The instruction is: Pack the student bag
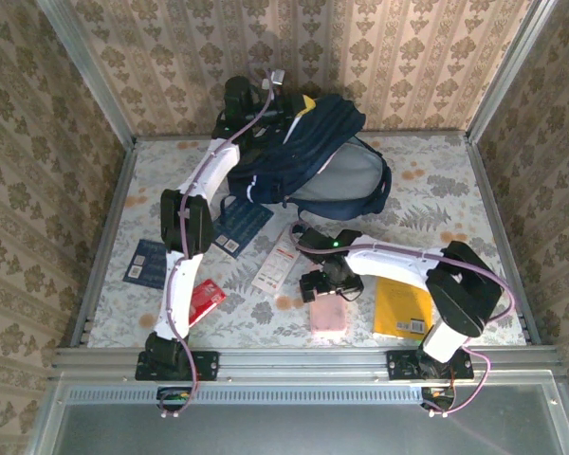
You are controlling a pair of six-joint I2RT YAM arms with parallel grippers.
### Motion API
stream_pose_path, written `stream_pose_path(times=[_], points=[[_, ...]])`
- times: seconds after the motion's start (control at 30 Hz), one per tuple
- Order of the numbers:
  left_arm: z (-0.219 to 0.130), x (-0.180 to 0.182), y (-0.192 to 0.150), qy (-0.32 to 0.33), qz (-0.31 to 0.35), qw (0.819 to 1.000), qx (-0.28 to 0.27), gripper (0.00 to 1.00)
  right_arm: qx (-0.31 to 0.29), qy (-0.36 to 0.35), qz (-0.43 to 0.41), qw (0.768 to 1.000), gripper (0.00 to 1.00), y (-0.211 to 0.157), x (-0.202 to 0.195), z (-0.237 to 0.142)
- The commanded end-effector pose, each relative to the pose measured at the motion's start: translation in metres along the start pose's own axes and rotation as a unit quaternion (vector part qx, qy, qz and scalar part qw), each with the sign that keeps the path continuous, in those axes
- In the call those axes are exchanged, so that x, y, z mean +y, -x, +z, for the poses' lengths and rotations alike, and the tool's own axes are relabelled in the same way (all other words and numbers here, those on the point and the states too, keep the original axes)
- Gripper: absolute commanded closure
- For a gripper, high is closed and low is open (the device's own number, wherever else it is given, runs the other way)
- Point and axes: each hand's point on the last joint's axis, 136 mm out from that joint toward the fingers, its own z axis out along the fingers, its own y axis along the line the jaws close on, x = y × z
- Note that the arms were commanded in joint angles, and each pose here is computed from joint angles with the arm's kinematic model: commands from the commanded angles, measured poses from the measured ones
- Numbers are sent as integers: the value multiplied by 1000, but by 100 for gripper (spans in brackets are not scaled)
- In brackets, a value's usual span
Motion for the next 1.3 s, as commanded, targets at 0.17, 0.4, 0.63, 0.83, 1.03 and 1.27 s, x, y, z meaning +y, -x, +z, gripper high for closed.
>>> stream_pose_path(times=[0.17, 0.4, 0.63, 0.83, 1.03, 1.27], points=[[-9, -89, 3, -62, 101, 993, -6, 100, 40, -39, -20, 998, 0, -6, 7, 14], [-8, -92, 3, -66, 101, 993, -6, 100, 36, -122, -45, 991, 0, -3, -9, 27], [-10, -94, 4, -65, 103, 993, -7, 100, -4, -148, -66, 987, 1, 16, -16, 13], [-9, -93, 4, -67, 101, 993, -8, 100, -11, -98, -76, 992, 8, 25, -20, 3], [-11, -96, 4, -68, 105, 992, -8, 100, -28, -33, -86, 995, 13, 27, -11, -9], [-10, -88, 4, -61, 99, 993, -7, 100, -135, 36, -88, 986, 15, 40, -6, -63]])
